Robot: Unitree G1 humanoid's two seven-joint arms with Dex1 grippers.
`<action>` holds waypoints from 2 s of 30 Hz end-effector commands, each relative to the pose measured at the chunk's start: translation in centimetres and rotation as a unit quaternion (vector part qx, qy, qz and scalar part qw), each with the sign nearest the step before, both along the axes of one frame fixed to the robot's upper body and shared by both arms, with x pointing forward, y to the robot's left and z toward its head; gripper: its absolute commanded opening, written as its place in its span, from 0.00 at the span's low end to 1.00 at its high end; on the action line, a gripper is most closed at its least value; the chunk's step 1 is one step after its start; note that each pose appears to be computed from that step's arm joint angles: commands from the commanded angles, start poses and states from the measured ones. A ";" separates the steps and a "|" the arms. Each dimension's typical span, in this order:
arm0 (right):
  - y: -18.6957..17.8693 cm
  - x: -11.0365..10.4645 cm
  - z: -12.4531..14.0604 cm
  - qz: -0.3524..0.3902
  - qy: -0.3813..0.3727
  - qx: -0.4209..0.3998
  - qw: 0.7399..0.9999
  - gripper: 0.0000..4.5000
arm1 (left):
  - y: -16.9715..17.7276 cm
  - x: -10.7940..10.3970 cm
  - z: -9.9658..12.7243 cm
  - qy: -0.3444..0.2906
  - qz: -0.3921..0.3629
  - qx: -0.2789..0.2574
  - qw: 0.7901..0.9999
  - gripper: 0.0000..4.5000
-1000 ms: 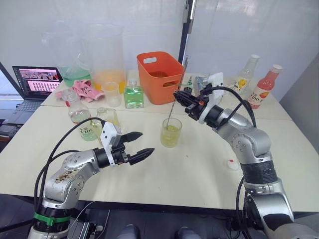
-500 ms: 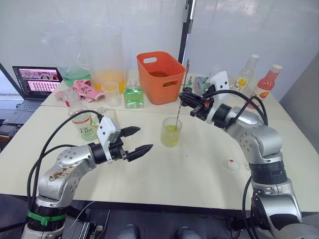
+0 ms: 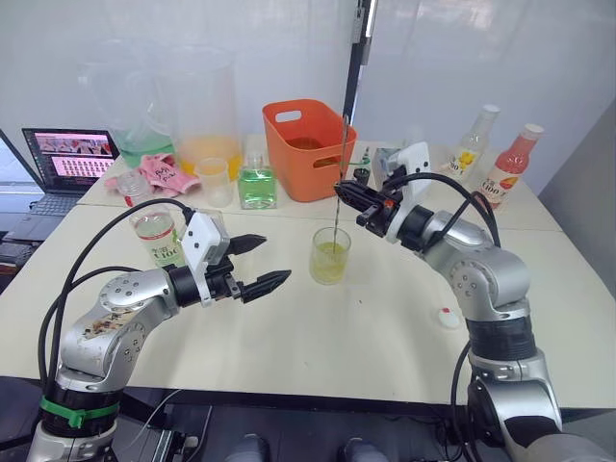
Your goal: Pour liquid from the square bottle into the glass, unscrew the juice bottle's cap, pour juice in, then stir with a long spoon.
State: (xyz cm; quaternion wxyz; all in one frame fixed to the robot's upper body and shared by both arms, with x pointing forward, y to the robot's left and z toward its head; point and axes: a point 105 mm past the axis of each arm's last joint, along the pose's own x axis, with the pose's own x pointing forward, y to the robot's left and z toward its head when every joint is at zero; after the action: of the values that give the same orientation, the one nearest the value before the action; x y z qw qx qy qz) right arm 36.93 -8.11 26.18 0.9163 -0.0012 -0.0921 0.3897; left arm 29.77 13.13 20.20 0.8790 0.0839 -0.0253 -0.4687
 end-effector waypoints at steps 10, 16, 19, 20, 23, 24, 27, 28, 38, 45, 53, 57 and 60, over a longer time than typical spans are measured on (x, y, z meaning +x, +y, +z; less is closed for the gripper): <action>-1.2 -1.8 1.9 0.007 -0.035 -0.030 0.999 0.00 | -0.5 -0.2 1.3 -0.027 0.000 0.000 1.000 1.00; 0.2 -2.6 3.0 0.034 -0.037 -0.005 0.999 0.00 | -0.6 -0.1 1.4 -0.028 0.000 -0.002 1.000 1.00; 1.1 -2.8 3.4 0.046 -0.038 0.010 0.998 0.00 | -0.6 -0.1 1.4 -0.028 0.001 -0.003 1.000 1.00; 1.2 -2.7 3.4 0.047 -0.038 0.012 0.998 0.00 | -0.6 -0.1 1.4 -0.028 0.001 -0.003 1.000 1.00; 1.3 -1.9 3.3 0.036 -0.040 0.016 0.998 0.00 | -0.7 0.0 1.3 -0.027 0.001 -0.002 1.000 1.00; 1.3 -1.6 3.2 0.032 -0.042 0.017 0.998 0.00 | -0.7 0.0 1.3 -0.027 0.001 -0.002 1.000 1.00; 0.6 -0.5 2.8 0.007 -0.048 0.006 0.999 0.00 | -0.8 0.0 1.3 -0.027 0.000 -0.002 1.000 1.00; 0.4 -0.2 2.5 0.001 -0.049 -0.003 0.999 0.00 | -0.8 0.0 1.3 -0.027 0.000 -0.002 1.000 1.00; 0.5 -1.3 0.3 0.030 -0.029 -0.078 0.996 0.00 | -0.8 -0.1 1.3 -0.028 0.001 -0.002 1.000 1.00; 1.6 -3.1 1.5 0.073 -0.023 -0.053 0.996 0.00 | -0.7 0.0 1.3 -0.028 0.003 -0.002 1.000 1.00; 1.7 -3.0 2.5 0.072 -0.027 -0.024 0.997 0.00 | -0.8 0.0 1.4 -0.029 0.002 -0.002 1.000 1.00; 1.3 -2.1 2.2 0.047 -0.033 -0.012 0.998 0.00 | -0.7 -0.1 1.3 -0.029 0.002 -0.001 1.000 1.00; 0.9 -1.3 1.5 0.023 -0.036 -0.020 0.999 0.00 | -0.7 -0.1 1.3 -0.029 0.001 -0.001 1.000 1.00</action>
State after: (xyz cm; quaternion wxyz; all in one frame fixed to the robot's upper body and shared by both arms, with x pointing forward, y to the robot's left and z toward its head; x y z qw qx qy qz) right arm 35.60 -6.79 26.52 0.9003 -0.0206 -0.0857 0.4263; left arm 30.04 12.74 20.18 0.8830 0.0834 -0.0255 -0.4611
